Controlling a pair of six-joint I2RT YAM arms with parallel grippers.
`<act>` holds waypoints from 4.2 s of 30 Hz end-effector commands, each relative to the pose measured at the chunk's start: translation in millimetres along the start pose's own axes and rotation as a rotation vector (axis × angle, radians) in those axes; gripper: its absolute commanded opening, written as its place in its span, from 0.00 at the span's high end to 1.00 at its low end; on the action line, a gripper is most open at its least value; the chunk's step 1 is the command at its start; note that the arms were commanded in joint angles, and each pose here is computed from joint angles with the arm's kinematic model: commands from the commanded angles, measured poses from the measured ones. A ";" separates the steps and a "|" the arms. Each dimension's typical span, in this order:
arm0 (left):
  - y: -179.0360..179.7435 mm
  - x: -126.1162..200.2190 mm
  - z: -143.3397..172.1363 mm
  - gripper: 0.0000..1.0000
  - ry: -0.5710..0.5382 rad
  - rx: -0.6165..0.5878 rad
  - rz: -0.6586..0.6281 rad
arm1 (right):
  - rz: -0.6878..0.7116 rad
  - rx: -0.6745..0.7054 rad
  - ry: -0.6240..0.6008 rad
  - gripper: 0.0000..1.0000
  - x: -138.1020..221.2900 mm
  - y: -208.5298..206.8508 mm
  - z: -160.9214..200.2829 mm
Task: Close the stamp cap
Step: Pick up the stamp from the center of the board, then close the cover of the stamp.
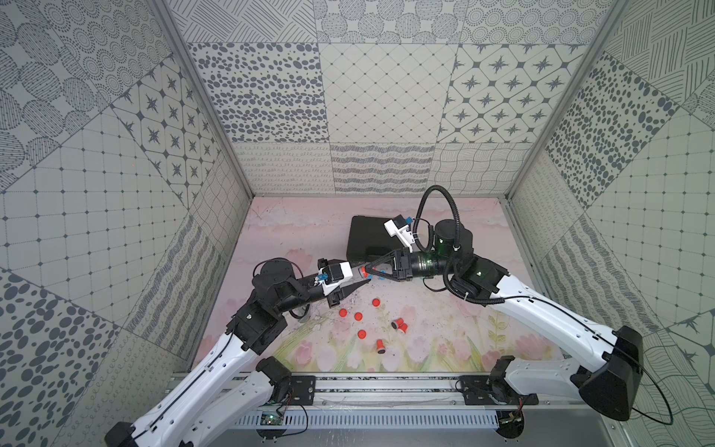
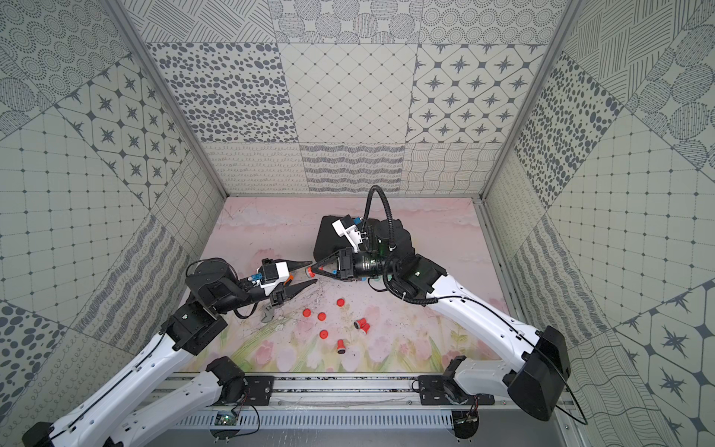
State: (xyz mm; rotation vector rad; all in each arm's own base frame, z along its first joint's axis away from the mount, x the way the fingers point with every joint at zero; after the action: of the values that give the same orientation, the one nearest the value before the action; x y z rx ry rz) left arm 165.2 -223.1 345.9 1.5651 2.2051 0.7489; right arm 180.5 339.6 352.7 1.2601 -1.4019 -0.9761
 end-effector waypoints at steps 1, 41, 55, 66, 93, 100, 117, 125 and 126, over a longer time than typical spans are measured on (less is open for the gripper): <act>5.2 4.2 0.4 0.34 0.015 -0.007 -0.051 | 0.006 0.070 -0.062 0.93 6.4 14.7 -5.6; 57.6 67.8 134.4 0.23 0.515 0.752 -0.493 | 0.972 0.213 -0.129 0.91 -34.1 -213.0 -12.4; 57.4 73.5 135.4 0.22 0.526 0.734 -0.525 | 1.036 0.140 -0.124 0.91 -41.8 -274.8 -8.3; 57.9 73.6 136.2 0.22 0.528 0.729 -0.528 | 1.049 0.117 -0.132 0.91 -38.6 -293.0 -7.2; 58.2 71.9 137.0 0.22 0.524 0.729 -0.521 | 1.025 0.105 -0.185 0.91 -25.0 -287.3 -15.4; 57.8 72.5 136.3 0.22 0.523 0.726 -0.522 | 1.018 0.094 -0.183 0.91 -24.9 -291.2 -16.3; 57.1 73.1 136.4 0.22 0.526 0.724 -0.521 | 1.173 0.062 -0.125 0.92 -4.6 -324.1 1.3; 56.6 73.0 136.2 0.22 0.525 0.726 -0.519 | 1.358 0.131 -0.012 0.94 11.3 -344.8 24.5; 56.7 73.1 136.7 0.22 0.527 0.725 -0.520 | 1.380 0.146 0.004 0.94 12.1 -347.1 27.5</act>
State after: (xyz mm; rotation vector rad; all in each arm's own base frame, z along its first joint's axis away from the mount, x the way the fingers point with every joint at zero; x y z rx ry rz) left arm 259.7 -109.5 273.9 0.9741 3.3487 0.1855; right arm 250.5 318.7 57.0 0.3096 -1.9556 -0.1665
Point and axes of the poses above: each gripper's point midway between its finger pads, its own x axis back along the fingers, its own y axis along the line the jaws close on, z = x × y, the point moved 2 cm from there along x, back along the fingers, and after that the axes turned 14 degrees about -x, right-handed, at the moved point
